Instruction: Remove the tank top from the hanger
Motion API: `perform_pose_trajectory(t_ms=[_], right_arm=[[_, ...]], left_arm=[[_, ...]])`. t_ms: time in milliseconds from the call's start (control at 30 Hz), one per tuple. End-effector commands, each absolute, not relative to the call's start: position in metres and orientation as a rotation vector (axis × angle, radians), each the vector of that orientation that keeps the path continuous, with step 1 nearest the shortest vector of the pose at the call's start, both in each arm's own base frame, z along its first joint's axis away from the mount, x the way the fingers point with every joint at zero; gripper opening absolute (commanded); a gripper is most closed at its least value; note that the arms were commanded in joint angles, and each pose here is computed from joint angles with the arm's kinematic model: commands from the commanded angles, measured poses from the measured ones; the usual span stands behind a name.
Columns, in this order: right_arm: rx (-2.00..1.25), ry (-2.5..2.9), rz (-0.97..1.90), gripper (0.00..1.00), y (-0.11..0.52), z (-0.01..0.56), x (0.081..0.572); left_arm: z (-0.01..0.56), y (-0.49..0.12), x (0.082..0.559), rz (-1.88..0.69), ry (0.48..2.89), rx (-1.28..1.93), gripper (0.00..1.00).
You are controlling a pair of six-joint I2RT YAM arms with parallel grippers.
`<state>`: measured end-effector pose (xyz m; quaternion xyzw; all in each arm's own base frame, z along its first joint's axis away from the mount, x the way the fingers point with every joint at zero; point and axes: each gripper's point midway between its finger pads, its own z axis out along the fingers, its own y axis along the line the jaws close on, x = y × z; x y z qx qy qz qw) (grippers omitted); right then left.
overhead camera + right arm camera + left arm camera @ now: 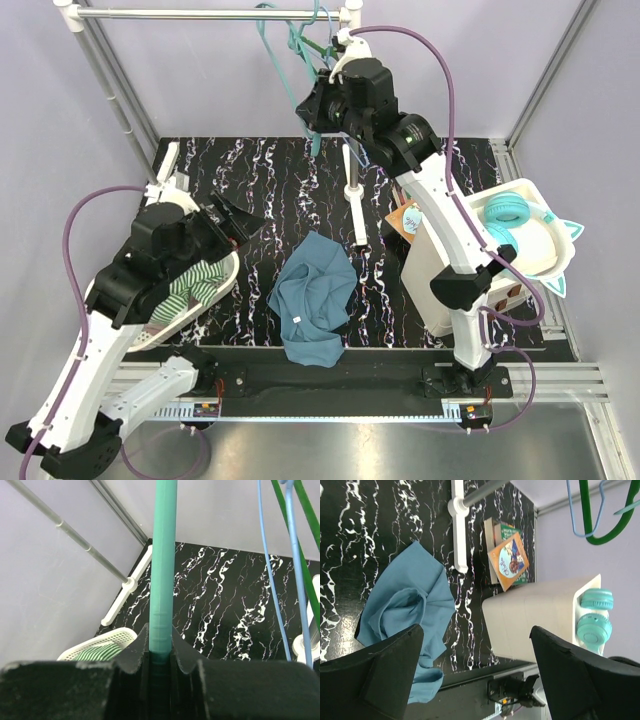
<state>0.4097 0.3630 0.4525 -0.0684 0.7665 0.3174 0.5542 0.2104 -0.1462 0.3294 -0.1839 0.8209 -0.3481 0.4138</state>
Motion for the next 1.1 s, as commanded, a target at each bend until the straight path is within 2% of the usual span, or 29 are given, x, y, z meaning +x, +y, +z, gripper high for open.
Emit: perform_pose_trajectory(t_ms=[0, 467, 500, 567, 600, 667, 733, 900, 933, 1033, 1067], right_arm=[[-0.044, 1.795, 0.775, 0.0, 0.352, 0.466, 0.413], [-0.024, 1.909, 0.81, 0.0, 0.358, 0.433, 0.419], [-0.031, 1.912, 0.811, 0.02, 0.358, 0.433, 0.418], [-0.04, 1.922, 0.811, 0.1, 0.359, 0.431, 0.416], [-0.041, 1.934, 0.805, 0.19, 0.358, 0.428, 0.415], [-0.05, 1.932, 0.79, 0.29, 0.354, 0.43, 0.413], [-0.057, 1.924, 0.776, 0.46, 0.349, 0.435, 0.409], [-0.11, 1.921, 0.728, 0.65, 0.334, 0.444, 0.393], [-0.132, 1.915, 0.718, 0.73, 0.33, 0.449, 0.386], [-0.187, 1.916, 0.696, 0.85, 0.323, 0.455, 0.364], [-0.218, 1.921, 0.679, 0.97, 0.32, 0.454, 0.358]], left_arm=[[0.351, -0.159, 0.205, -0.949, 2.049, -0.332, 0.93], [0.35, -0.156, 0.193, -0.946, 2.071, -0.307, 0.89], [0.35, -0.156, 0.192, -0.948, 2.073, -0.304, 0.89], [0.349, -0.156, 0.192, -0.947, 2.076, -0.31, 0.89], [0.349, -0.156, 0.191, -0.95, 2.077, -0.308, 0.89], [0.347, -0.157, 0.191, -0.952, 2.086, -0.308, 0.89], [0.345, -0.16, 0.192, -0.957, 2.101, -0.297, 0.89], [0.338, -0.162, 0.196, -0.944, 2.125, -0.306, 0.89], [0.337, -0.163, 0.196, -0.942, 2.13, -0.307, 0.89], [0.337, -0.165, 0.201, -0.918, 2.138, -0.281, 0.89], [0.336, -0.167, 0.204, -0.912, 2.146, -0.272, 0.89]])
